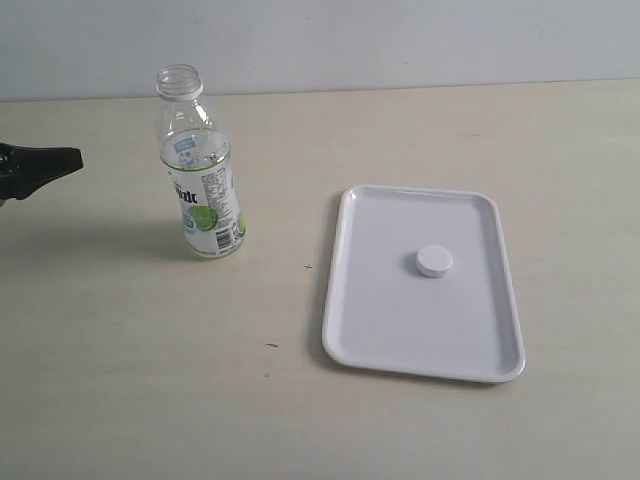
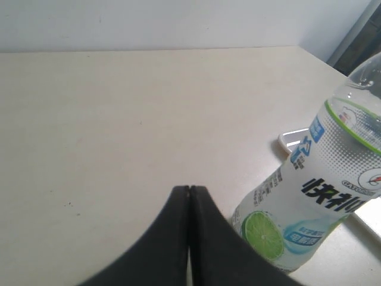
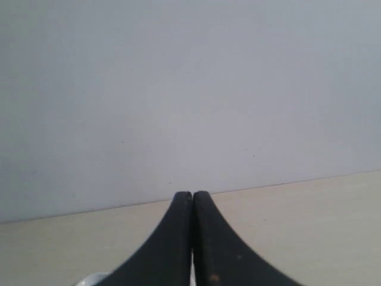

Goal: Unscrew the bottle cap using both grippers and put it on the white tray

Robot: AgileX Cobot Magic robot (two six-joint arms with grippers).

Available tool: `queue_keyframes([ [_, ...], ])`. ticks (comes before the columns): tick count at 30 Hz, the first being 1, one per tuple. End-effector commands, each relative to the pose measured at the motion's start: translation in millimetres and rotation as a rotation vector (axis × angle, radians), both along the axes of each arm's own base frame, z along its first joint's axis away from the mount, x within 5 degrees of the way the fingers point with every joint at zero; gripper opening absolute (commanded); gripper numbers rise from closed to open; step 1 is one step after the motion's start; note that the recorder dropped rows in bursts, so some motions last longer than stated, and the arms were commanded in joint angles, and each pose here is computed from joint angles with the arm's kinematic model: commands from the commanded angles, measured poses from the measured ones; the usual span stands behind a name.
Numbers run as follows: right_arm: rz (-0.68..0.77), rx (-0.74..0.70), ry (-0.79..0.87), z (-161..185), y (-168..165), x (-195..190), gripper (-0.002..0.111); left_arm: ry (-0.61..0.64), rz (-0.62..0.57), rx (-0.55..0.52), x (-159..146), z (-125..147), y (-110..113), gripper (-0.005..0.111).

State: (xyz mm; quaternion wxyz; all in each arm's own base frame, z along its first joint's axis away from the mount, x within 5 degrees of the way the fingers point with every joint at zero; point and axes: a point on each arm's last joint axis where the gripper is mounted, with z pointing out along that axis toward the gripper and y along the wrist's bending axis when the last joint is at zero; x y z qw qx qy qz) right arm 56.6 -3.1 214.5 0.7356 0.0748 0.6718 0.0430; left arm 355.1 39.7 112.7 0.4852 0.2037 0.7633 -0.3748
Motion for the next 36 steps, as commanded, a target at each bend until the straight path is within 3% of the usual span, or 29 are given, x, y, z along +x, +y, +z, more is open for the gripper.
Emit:
queue_keyframes([
  [1, 0.003, -0.034, 0.009, -2, 1, 0, 0.0, -0.014, -0.008, -0.011, 0, 5, -1, 0.0],
  [36, 0.011, -0.055, 0.14, -14, 1, 0, 0.0, -0.014, -0.008, -0.011, 0, 5, -1, 0.0],
])
